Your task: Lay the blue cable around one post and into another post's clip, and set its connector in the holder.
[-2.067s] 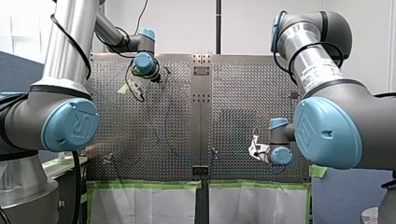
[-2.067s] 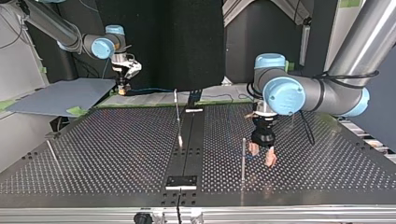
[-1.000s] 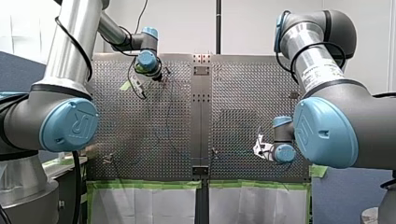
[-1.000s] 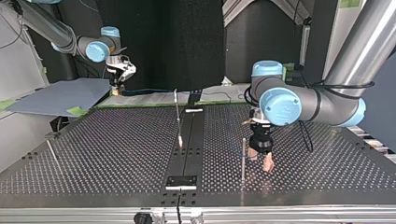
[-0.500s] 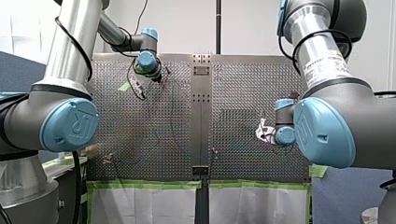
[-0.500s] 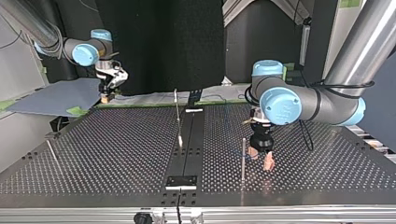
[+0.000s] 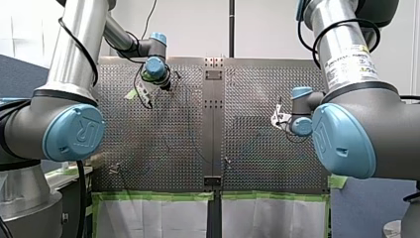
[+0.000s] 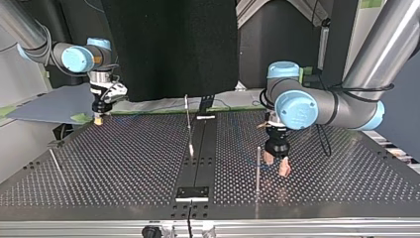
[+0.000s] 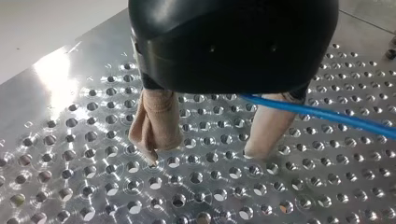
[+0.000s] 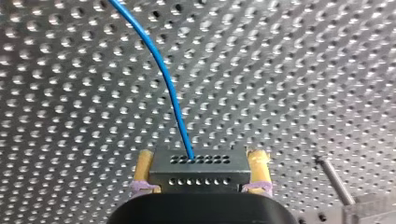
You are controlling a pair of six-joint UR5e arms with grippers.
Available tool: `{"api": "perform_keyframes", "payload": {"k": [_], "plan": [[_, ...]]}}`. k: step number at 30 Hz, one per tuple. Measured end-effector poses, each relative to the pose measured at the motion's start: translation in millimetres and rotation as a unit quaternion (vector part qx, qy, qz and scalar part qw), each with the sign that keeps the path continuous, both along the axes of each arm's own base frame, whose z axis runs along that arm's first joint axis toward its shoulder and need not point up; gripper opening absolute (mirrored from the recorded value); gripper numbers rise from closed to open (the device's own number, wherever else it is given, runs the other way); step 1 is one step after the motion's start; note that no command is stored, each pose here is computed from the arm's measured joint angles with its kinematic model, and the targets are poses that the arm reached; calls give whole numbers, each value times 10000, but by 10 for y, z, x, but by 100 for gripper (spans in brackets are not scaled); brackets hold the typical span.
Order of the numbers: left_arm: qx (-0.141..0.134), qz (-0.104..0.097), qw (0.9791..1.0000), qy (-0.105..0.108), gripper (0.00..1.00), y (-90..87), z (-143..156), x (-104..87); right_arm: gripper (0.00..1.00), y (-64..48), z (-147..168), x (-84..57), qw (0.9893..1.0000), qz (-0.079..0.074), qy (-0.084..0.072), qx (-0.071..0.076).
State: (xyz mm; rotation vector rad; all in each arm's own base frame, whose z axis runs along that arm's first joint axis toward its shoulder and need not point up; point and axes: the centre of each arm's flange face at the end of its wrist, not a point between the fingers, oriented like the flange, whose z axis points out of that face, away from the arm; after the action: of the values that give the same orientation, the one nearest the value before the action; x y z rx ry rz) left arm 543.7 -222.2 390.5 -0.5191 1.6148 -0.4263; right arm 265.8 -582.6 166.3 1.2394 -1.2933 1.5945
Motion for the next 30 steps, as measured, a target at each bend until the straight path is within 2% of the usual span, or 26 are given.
{"api": "perform_keyframes", "payload": {"k": [4, 10, 13, 19, 22, 25, 28, 30], "plan": [[20, -1, 10000, -6, 100, 2, 1, 2, 19, -24, 114, -44, 9999, -98, -5, -103], [11, 14, 10000, -16, 100, 23, 2, 14, 19, -23, 398, -165, 9991, -362, 32, -234], [5, 23, 10000, -24, 100, 35, 4, 21, 19, -2, 531, -221, 9985, -469, 104, -277], [-28, 40, 10000, -38, 100, 54, 6, 32, 19, 29, 865, -285, 9969, -568, 155, -529], [-26, 39, 10000, -41, 100, 54, 7, 33, 19, 24, 1037, -381, 9950, -710, 209, -669], [-13, 21, 10000, -41, 100, 43, 8, 29, 19, -7, 1218, -536, 9922, -915, 307, -792], [-11, -21, 10000, -38, 100, 31, 6, 27, 19, -73, 1337, -711, 9891, -1100, 448, -869], [-12, -40, 10000, -39, 100, 26, 7, 27, 19, -126, 1382, -851, 9864, -1256, 559, -903]]}}
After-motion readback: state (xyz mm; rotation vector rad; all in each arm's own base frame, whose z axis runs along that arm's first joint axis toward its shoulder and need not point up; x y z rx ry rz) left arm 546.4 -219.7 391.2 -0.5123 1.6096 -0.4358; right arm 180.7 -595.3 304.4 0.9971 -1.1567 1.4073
